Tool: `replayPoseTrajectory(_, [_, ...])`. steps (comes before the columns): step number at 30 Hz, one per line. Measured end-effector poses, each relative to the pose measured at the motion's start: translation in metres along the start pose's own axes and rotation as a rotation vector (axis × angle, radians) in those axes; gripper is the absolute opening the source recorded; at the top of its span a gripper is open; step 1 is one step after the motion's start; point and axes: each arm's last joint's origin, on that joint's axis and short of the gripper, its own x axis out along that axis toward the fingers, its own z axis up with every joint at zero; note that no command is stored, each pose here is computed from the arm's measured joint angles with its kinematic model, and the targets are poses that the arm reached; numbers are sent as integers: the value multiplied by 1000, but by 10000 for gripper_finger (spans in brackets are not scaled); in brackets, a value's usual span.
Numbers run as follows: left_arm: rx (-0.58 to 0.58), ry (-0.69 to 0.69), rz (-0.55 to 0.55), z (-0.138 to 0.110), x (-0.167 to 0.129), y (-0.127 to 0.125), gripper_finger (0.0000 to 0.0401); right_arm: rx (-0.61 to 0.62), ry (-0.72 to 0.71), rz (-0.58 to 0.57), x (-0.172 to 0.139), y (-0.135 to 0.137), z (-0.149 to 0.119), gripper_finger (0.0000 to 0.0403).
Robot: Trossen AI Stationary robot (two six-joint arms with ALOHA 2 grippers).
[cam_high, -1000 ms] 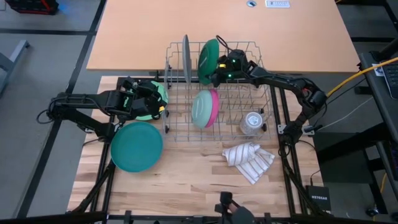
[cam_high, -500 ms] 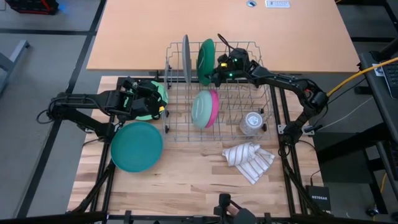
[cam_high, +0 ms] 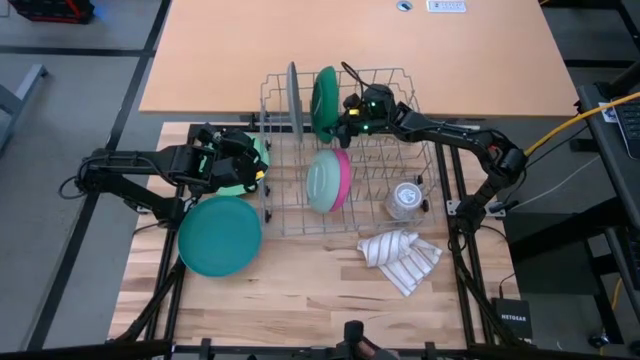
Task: Sort dishes
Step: Put the dark green plate in the dish rack
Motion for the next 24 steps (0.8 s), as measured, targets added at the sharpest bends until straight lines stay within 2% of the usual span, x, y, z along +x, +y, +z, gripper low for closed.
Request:
replayPoseTrajectory(3, [5, 2, 1, 0, 0, 0, 155, 1, -9, -44, 0, -1, 0, 152])
replayPoseTrajectory(12, [6, 2, 1, 0, 0, 0, 155, 9, 3, -57, 0, -3, -1, 152])
replayPoseTrajectory(24, [7, 3, 2, -1, 0, 0, 155, 59, 111, -118, -2, -6, -13, 152])
